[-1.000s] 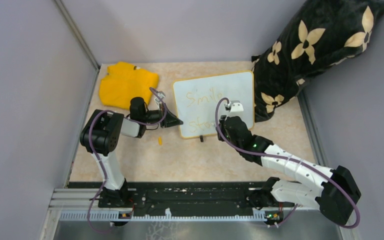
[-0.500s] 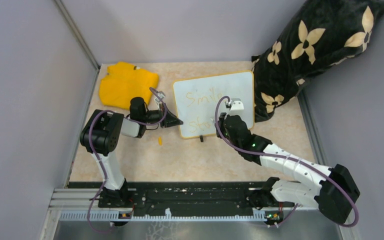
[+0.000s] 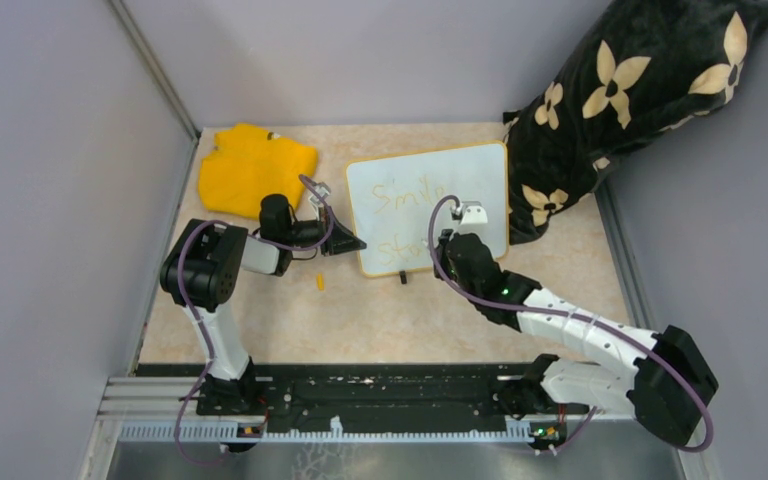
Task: Write a sentence on the whiteboard
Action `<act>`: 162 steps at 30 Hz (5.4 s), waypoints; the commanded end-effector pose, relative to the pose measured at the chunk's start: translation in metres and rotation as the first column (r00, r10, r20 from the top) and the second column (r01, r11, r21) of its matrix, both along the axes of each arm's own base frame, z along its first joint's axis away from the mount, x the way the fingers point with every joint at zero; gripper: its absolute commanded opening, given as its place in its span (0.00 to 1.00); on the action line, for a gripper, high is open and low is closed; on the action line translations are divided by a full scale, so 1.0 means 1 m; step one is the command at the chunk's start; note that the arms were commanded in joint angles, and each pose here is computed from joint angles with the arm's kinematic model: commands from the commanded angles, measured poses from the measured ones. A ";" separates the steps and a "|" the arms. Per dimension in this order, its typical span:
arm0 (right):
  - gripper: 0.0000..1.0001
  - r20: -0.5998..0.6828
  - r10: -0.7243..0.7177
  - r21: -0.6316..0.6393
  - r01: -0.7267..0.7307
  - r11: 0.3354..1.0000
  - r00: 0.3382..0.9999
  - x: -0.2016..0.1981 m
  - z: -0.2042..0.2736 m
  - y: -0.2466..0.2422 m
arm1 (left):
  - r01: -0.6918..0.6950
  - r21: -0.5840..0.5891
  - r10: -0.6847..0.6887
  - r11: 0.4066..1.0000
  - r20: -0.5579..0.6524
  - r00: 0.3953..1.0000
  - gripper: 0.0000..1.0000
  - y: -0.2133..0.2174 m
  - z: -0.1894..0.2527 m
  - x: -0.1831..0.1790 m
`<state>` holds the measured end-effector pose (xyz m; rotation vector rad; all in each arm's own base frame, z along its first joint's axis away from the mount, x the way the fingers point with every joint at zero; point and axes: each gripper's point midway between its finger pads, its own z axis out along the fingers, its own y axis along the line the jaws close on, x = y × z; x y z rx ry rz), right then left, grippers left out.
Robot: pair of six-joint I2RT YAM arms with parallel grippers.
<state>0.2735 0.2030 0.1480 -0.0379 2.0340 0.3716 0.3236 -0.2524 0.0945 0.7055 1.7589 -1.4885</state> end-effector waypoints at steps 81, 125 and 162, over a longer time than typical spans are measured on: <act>0.00 0.098 -0.089 0.044 0.085 0.995 0.991 -0.010 0.049 -0.056 | -0.022 0.029 0.023 0.999 -0.057 0.998 0.00 0.000 -0.012 0.000; 0.00 0.099 -0.079 0.034 0.076 0.997 0.992 0.029 0.052 -0.038 | -0.017 0.058 0.021 0.998 -0.063 0.998 0.00 -0.002 -0.021 -0.001; 0.00 -0.016 -0.068 0.001 0.068 0.998 0.998 -0.001 -0.003 -0.052 | -0.013 0.056 0.016 0.998 -0.060 0.998 0.00 -0.003 -0.019 -0.002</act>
